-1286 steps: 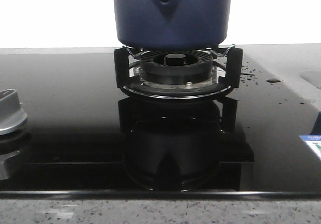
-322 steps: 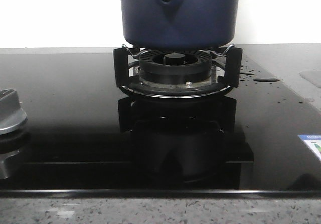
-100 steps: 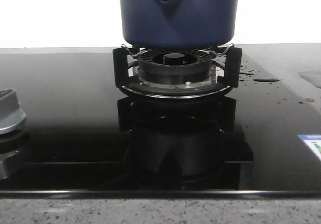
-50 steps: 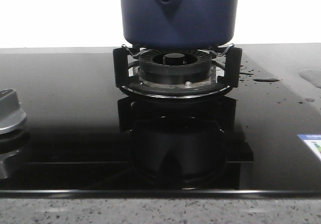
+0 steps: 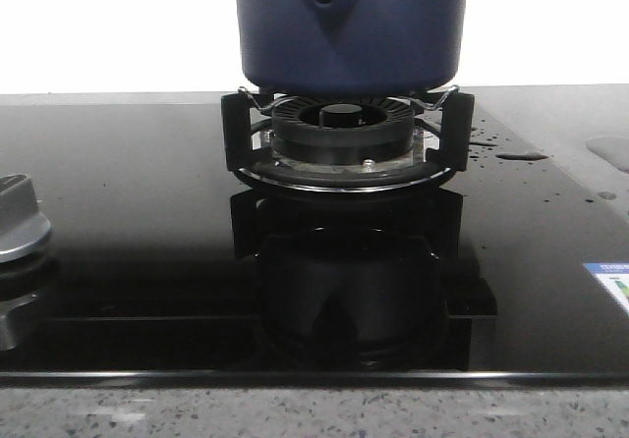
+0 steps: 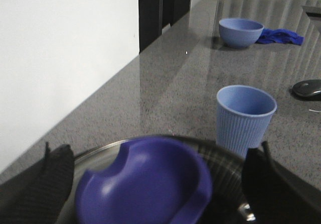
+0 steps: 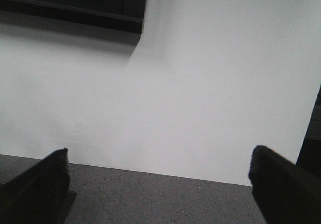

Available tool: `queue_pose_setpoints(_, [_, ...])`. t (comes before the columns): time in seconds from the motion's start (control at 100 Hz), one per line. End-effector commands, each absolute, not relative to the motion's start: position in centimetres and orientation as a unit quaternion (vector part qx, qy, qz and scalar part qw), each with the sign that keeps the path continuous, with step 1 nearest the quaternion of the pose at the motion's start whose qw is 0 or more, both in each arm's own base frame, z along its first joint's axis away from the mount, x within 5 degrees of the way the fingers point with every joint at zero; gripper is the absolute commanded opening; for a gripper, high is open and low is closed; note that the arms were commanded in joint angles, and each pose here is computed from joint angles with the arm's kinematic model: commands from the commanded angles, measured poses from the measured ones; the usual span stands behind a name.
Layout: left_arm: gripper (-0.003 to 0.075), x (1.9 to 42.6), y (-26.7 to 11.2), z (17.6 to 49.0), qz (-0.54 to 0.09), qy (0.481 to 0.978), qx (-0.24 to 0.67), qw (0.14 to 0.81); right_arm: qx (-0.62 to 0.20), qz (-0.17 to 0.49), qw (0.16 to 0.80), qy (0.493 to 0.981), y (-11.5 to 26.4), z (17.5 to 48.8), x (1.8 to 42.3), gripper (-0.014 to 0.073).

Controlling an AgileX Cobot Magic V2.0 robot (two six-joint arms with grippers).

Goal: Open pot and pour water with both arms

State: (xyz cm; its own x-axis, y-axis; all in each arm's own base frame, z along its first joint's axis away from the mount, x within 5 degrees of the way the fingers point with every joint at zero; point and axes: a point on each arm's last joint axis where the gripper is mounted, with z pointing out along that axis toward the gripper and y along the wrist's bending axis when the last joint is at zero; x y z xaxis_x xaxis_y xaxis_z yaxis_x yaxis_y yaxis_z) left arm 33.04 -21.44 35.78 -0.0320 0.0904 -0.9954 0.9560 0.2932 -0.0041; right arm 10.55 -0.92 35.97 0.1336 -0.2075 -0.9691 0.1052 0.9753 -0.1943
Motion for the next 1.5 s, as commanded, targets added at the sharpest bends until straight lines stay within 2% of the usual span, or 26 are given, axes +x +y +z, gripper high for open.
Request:
queue_pose_setpoints(0.0, [0.0575,30.5,-19.5,41.8,-0.413,0.543,0.423,0.597,-0.044,-0.1,0.76,0.64,-0.8,36.8,10.4,-0.0065])
queue_pose_setpoints(0.06, [0.0482,29.9,-17.8,43.5,-0.403,0.55,0.404,0.61,-0.042,-0.1,0.759,0.642,-0.8,36.7,10.4,-0.0065])
queue_pose_setpoints(0.13, [0.0292,28.8,-15.5,45.5,-0.397,0.562,0.373,0.623,-0.037,-0.099,0.755,0.647,-0.8,36.6,10.2,-0.0065])
queue_pose_setpoints(0.18, [0.0126,27.8,-13.9,46.8,-0.385,0.567,0.361,0.632,-0.038,-0.095,0.755,0.648,-0.7,36.6,10.1,-0.0065])
queue_pose_setpoints(0.23, [0.0005,26.7,-12.4,47.5,-0.364,0.574,0.356,0.641,-0.042,-0.087,0.756,0.647,-0.5,36.5,9.9,-0.0066])
queue_pose_setpoints(0.25, [-0.0019,26.1,-11.8,47.9,-0.354,0.576,0.356,0.646,-0.046,-0.082,0.758,0.646,-0.3,36.4,9.7,-0.0066])
queue_pose_setpoints(0.35, [-0.002,23.1,-9.6,48.4,-0.318,0.587,0.335,0.665,-0.07,-0.045,0.765,0.639,0.5,35.8,9.1,-0.0071])
queue_pose_setpoints(0.46, [-0.002,20.3,-8.5,46.9,-0.295,0.604,0.303,0.675,-0.089,0.008,0.764,0.639,1.3,34.4,8.4,-0.0071])
queue_pose_setpoints(0.75, [-0.002,14.0,-6.8,36.0,-0.267,0.688,0.227,0.636,-0.133,0.08,0.761,0.63,2.3,32.3,7.0,-0.0071])
queue_pose_setpoints(0.89, [-0.002,11.6,-6.1,32.9,-0.254,0.698,0.205,0.638,-0.142,0.09,0.763,0.625,2.4,32.4,6.9,-0.0071])
queue_pose_setpoints(1.03, [-0.002,10.2,-5.8,31.7,-0.253,0.695,0.193,0.645,-0.138,0.087,0.762,0.627,2.3,32.3,6.9,-0.0071])
queue_pose_setpoints(1.49, [-0.002,9.7,-5.7,31.8,-0.257,0.687,0.189,0.653,-0.138,0.087,0.762,0.627,2.3,32.3,6.9,-0.0071])
